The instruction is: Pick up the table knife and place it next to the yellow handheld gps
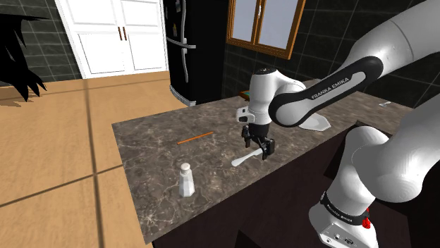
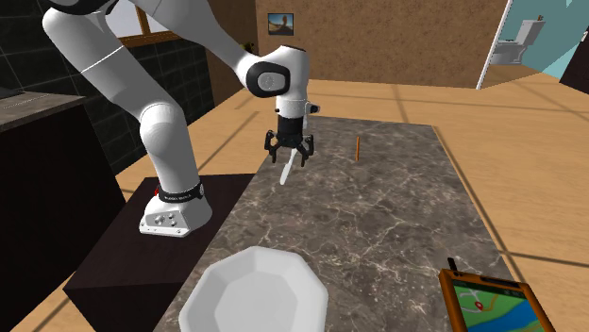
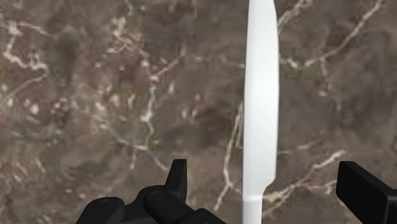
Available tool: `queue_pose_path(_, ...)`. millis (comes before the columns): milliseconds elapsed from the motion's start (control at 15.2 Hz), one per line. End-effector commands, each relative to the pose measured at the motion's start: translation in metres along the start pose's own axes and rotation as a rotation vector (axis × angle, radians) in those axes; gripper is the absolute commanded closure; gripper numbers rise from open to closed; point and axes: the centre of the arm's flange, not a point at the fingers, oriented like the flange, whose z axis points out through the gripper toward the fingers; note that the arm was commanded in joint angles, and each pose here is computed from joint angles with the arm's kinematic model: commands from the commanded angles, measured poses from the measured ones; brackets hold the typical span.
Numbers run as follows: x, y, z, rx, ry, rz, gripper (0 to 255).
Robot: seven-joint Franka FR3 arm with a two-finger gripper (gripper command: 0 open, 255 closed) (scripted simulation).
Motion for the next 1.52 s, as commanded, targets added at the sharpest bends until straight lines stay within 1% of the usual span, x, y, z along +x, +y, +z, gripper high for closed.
queue_pose_path(0,0.000,0.000,0.000,0.000,0.000,0.000,0)
queue_pose_path(66,0.000,0.000,0.000,0.000,0.000,0.000,0)
queue_pose_path(132,0.000,0.000,0.000,0.000,0.000,0.000,255)
queue_pose_path(726,0.000,0.000,0.000,0.000,0.000,0.000,255)
queue_pose_path(1452,-0.005,-0.002,-0.058,0.000,0.000,0.000,255)
